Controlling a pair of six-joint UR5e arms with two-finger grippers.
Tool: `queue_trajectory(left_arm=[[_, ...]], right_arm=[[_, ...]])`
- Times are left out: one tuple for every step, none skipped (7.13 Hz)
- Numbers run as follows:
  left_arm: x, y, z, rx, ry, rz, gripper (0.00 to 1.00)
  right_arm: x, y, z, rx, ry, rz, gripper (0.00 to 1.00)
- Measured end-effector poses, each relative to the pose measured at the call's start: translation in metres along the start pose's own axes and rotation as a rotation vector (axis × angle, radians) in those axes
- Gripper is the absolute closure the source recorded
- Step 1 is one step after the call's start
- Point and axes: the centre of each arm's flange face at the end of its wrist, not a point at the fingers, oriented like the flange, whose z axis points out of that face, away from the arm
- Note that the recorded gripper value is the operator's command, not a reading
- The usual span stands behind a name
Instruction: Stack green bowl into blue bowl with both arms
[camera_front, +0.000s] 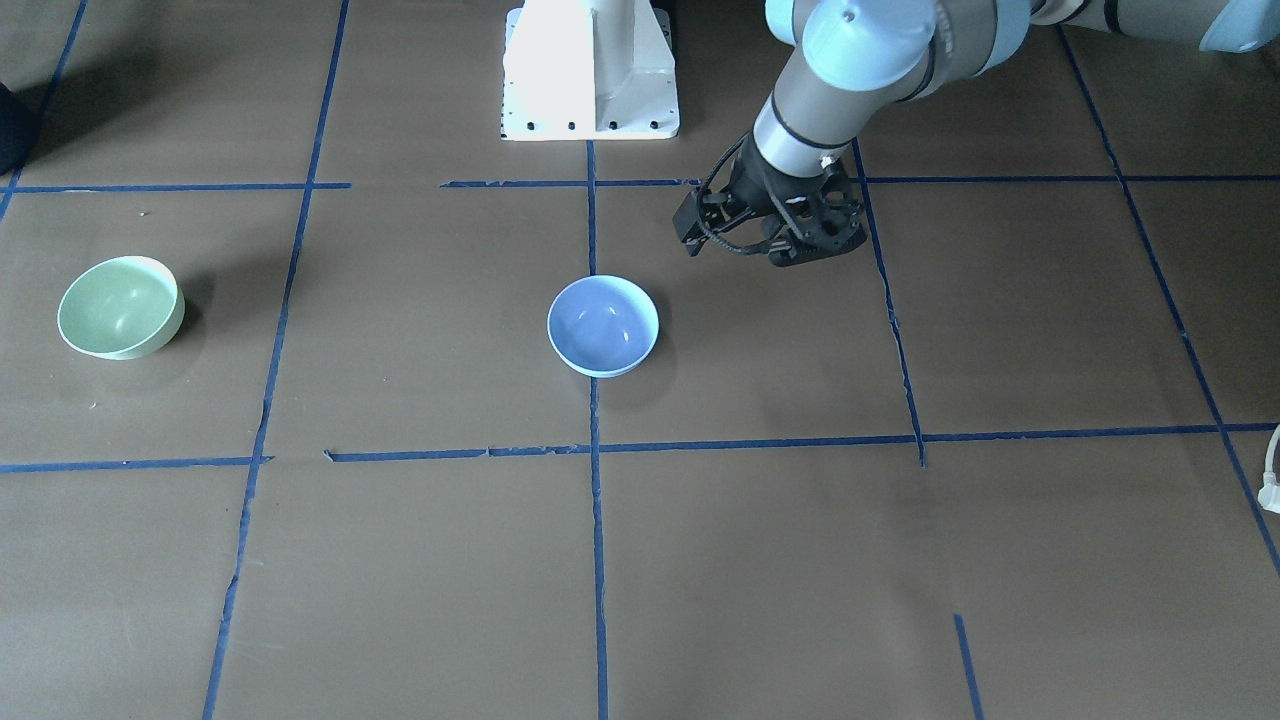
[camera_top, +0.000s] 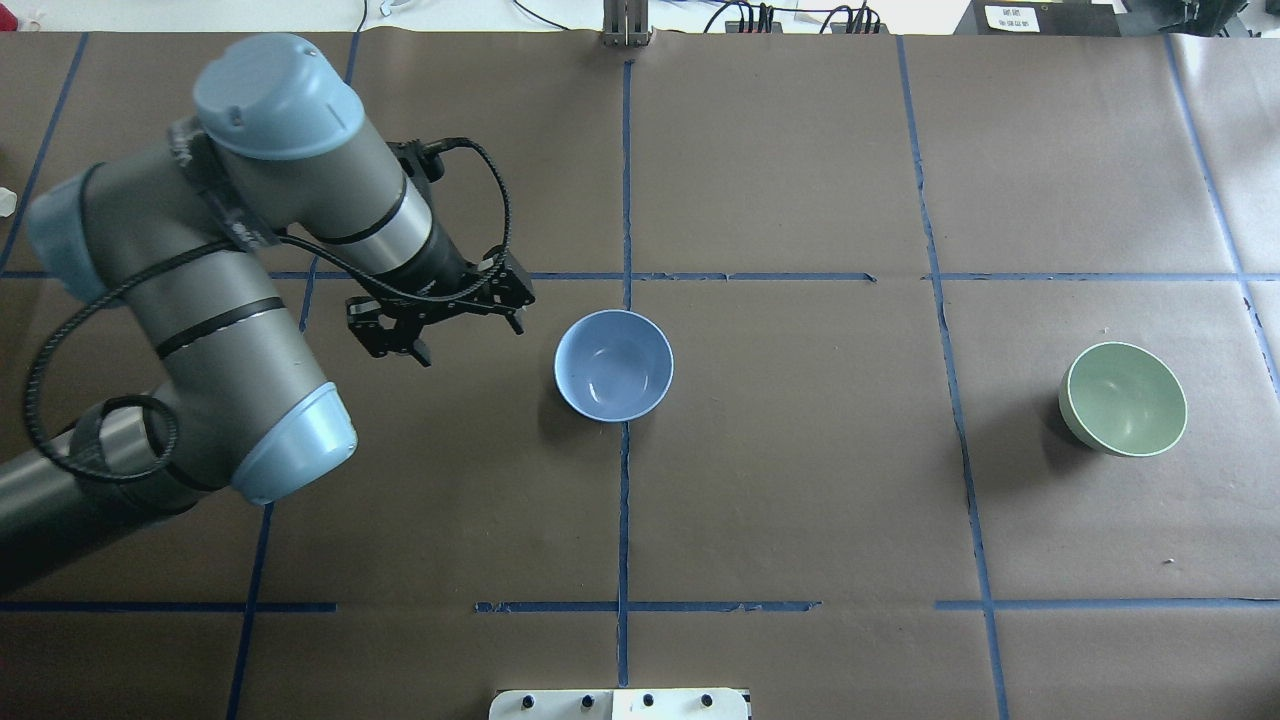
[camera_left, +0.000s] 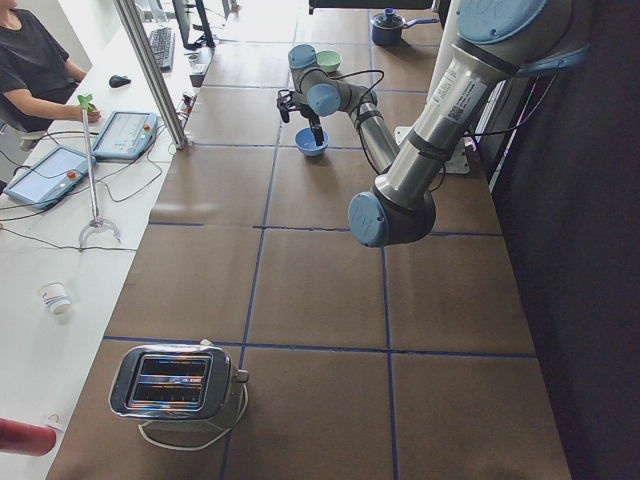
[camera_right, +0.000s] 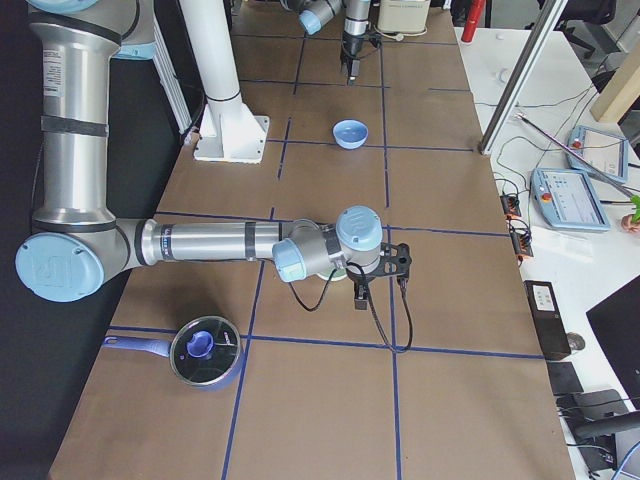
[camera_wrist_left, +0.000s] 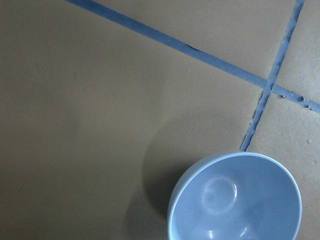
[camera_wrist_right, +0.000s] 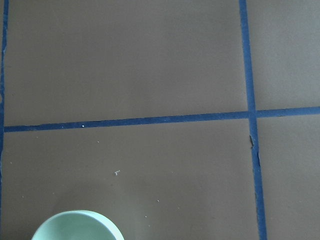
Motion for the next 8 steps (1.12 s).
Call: queue_trajectory(left_arm=[[-0.025,0.004,-0.026,0.011,-0.032,0.052,0.0],[-0.05,0.004,-0.045,0.024,-0.052,0.097,0.0],[-0.072,0.003,-0.057,0.035,-0.063,0.134,0.0],[-0.085,0.004,-0.064,0.044,-0.066,0.155,0.0],[-0.092,0.007,-0.071,0.052,-0.063,0.167,0.0],[-0.097,0.012,-0.076,0.058,-0.058,0.176,0.0],[-0.101,0.017,-0.079,0.061,-0.053,0.182,0.0],[-0.102,0.019,-0.081,0.063,-0.051,0.183,0.0]], right_arm=[[-0.012,0.019,0.023,0.014,-0.015,0.027,0.0],[-0.025,0.034,0.042,0.021,-0.025,0.051,0.0],[-0.04,0.046,0.061,0.022,-0.03,0.066,0.0],[-0.053,0.057,0.078,0.012,-0.025,0.069,0.0],[-0.065,0.066,0.095,-0.005,-0.015,0.068,0.0],[-0.073,0.074,0.108,-0.023,-0.006,0.075,0.01],[-0.074,0.079,0.117,-0.039,0.004,0.084,0.17],[-0.07,0.083,0.125,-0.053,0.016,0.094,0.51]])
